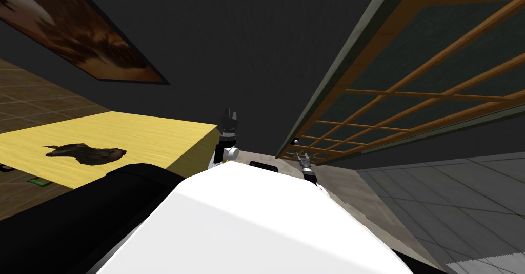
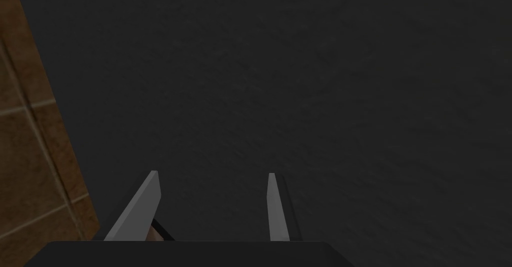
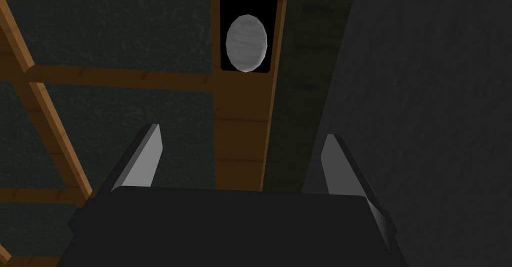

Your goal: Pull the door open

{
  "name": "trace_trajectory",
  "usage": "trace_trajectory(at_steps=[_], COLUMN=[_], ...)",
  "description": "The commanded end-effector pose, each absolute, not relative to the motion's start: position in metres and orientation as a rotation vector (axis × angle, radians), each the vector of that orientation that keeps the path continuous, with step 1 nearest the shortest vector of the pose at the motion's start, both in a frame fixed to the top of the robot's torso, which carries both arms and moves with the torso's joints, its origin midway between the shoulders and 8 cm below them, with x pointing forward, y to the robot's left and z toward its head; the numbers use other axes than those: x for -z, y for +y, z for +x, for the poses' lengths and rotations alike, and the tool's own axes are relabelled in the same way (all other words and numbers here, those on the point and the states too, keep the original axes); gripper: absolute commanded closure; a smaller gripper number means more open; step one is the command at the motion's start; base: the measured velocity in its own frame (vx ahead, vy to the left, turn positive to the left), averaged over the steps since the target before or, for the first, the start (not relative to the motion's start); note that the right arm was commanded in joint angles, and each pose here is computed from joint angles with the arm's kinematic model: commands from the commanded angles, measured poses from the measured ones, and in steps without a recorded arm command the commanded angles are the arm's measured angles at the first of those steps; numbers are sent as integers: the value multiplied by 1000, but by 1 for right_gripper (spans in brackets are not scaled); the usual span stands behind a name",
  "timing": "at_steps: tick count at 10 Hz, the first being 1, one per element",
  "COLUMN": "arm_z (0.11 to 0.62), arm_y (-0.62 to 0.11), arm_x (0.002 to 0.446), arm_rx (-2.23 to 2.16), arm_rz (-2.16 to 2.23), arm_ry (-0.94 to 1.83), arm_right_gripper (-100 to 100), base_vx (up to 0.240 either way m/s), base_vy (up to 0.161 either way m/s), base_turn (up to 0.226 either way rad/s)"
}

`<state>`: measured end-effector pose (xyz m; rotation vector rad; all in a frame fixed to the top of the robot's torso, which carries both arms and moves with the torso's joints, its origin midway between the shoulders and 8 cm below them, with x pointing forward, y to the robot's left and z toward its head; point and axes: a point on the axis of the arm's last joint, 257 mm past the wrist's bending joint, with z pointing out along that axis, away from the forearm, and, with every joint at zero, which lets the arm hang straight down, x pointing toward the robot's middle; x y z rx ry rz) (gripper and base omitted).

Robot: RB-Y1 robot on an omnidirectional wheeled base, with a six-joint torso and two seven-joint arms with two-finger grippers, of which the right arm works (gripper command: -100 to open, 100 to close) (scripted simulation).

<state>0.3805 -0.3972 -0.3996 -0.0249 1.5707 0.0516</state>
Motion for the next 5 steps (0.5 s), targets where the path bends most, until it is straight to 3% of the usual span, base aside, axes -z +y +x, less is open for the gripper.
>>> trace_trajectory(at_steps=[1,5], arm_z=[381,385], arm_y=[-397,-396], arm_x=[400,400], arm_rx=[-52,-36], arm_rz=[-25,-18], arm_ry=[1571,1568], arm_right_gripper=[-100,-100], base_vx=[-14,169], base_vy=[12,-3], base_turn=[-9,32])
